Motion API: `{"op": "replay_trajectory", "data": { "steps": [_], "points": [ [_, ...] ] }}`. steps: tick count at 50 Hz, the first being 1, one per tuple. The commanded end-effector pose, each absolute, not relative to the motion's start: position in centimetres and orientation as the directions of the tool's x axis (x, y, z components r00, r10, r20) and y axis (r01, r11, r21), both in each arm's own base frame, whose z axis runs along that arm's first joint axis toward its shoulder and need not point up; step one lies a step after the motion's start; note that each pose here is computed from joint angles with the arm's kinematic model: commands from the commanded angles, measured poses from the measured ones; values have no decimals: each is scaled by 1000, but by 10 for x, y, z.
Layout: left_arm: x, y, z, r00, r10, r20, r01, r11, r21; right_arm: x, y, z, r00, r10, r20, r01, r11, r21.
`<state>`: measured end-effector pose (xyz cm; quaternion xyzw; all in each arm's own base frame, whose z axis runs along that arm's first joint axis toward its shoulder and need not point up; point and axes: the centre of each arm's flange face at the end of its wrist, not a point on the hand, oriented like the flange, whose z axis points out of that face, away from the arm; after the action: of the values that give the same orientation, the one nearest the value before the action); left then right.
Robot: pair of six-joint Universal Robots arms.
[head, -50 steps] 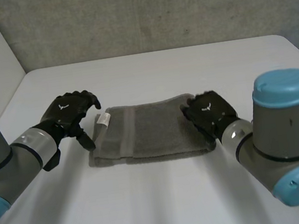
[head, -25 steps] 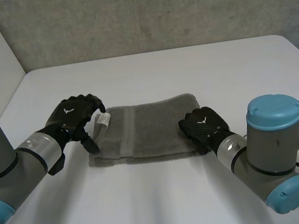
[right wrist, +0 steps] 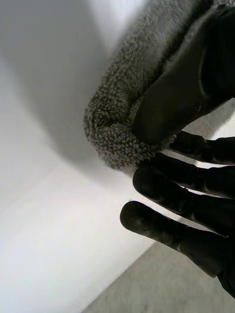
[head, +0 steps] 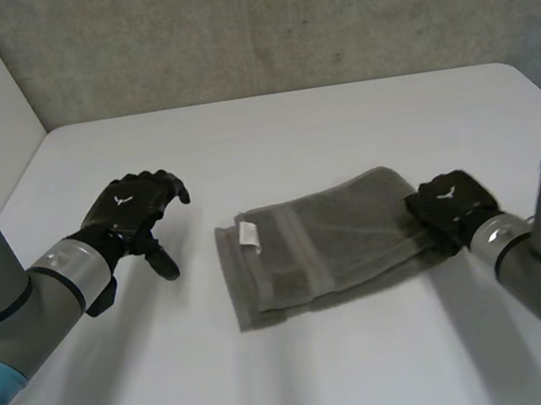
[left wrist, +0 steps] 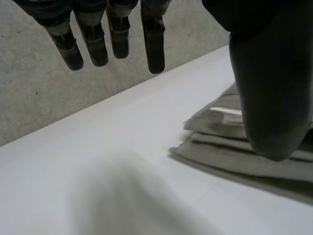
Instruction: Fold the towel.
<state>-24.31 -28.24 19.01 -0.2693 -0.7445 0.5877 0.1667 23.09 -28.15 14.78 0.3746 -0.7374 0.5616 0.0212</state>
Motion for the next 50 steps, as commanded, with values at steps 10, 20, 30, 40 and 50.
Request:
{"op": "replay_trajectory", "data": {
  "steps": [10,20,30,40,50],
  "points": [
    [-247,-290,221,-817,576,19,76,140,-987,321,-203,208,-526,-706,474,-514,-180,-838],
    [-248,-291,226,-820,568,69,25,155,-988,362,-132,154,-331,-833,443,-562,-203,-802],
    [-267,-282,228,-786,614,65,28,141,-990,332,-189,202,-608,-640,470,-501,-150,-852],
    [-313,-261,207,-723,688,71,65,171,-983,292,-243,217,-739,-542,401,-447,-52,-893],
    [-349,-244,152,-724,688,48,159,235,-959,296,-256,168,-754,-588,294,-424,94,-901]
  ]
}}
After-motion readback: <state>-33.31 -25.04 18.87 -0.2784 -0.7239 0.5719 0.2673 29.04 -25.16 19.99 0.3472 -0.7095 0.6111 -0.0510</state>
